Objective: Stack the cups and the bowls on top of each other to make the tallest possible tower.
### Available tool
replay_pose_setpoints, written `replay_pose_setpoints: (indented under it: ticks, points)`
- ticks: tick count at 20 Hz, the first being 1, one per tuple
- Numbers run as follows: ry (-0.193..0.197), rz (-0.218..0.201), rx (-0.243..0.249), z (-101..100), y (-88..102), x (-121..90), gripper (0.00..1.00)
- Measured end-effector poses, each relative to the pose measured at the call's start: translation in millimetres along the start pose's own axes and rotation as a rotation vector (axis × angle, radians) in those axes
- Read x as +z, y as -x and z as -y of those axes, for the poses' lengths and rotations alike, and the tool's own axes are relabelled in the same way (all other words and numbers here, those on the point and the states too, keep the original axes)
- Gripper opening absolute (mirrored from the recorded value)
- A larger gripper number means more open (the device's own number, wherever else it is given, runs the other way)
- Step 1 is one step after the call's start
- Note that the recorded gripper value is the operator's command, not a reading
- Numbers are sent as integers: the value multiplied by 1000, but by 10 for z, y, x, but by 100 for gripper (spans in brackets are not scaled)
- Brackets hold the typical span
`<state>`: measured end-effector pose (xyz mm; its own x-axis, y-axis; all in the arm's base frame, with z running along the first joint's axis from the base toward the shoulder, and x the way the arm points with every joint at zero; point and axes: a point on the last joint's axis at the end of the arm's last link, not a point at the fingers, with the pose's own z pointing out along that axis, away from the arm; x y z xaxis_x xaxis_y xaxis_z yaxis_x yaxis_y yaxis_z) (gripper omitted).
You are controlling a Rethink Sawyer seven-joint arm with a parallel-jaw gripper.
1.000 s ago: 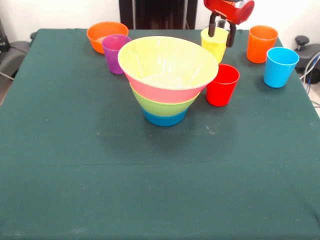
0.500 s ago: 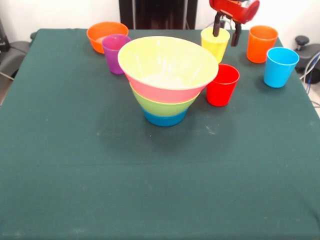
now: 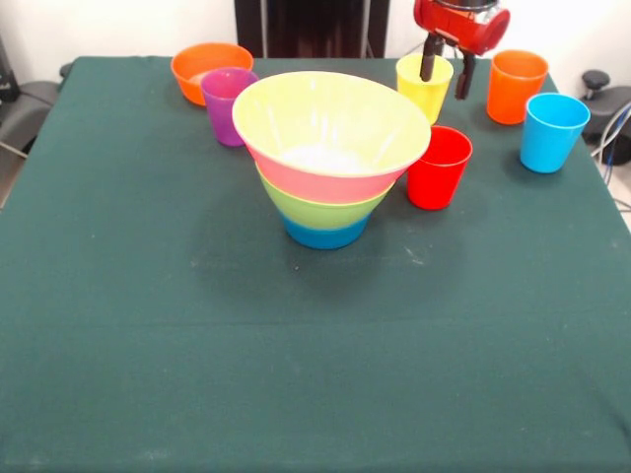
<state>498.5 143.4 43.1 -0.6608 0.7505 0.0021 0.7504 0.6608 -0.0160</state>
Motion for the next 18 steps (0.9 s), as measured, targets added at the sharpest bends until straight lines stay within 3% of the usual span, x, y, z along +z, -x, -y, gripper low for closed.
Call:
replay_pose_setpoints:
  ticks: [8,18]
  points:
    - [6,6,1,99,-46,170,100]
    - [-13,-23,-19,202,-250,351,100]
